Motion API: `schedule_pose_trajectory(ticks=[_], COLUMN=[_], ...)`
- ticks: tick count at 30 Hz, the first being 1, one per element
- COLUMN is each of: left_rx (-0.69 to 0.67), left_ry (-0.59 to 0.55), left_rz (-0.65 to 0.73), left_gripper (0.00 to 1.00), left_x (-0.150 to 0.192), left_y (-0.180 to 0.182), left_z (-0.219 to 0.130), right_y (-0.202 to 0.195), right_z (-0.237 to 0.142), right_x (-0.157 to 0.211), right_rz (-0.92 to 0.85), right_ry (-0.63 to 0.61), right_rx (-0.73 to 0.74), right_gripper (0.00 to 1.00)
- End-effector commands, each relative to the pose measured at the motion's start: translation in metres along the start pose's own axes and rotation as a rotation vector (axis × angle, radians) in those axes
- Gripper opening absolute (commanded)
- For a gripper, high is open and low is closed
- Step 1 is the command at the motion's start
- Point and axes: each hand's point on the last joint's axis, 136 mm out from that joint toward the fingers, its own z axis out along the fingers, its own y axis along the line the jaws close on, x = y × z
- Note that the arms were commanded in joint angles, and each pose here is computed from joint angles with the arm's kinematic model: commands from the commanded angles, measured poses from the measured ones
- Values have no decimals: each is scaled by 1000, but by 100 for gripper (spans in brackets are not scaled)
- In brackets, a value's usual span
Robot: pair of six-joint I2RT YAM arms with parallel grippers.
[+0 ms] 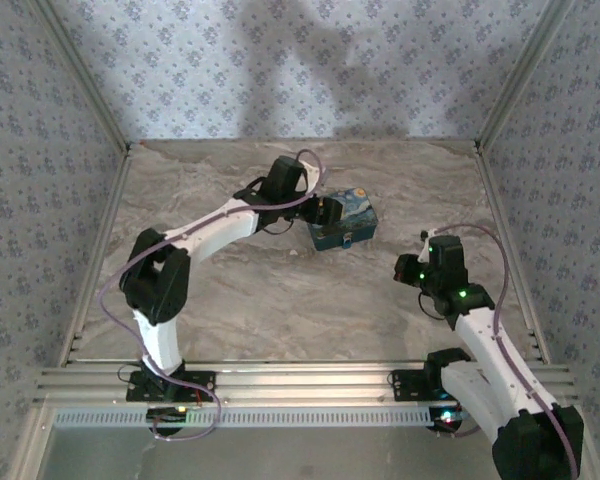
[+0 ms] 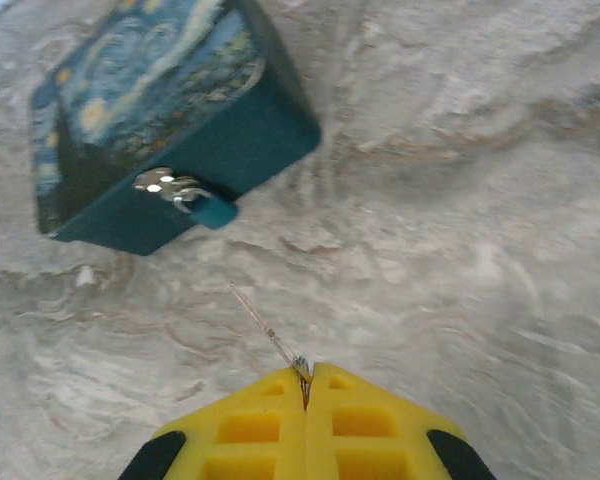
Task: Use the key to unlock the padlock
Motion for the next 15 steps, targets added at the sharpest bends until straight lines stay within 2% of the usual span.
schedule_pose_trajectory(ticks=[1,7,15], left_rx=[-47,-104,-90], left_ry=[50,113,192], left_rz=[29,63,59], left_gripper=[69,69,69], left_x=[3,10,32], left_y=[4,7,4], left_z=[11,31,51], right_y=[-23,-29,-31], right_z=[-5,-4,-6], right_x=[11,13,12], right_rz=[39,55,64], right_ry=[29,35,32], right_rx=[101,119,123], right_gripper=[0,0,0])
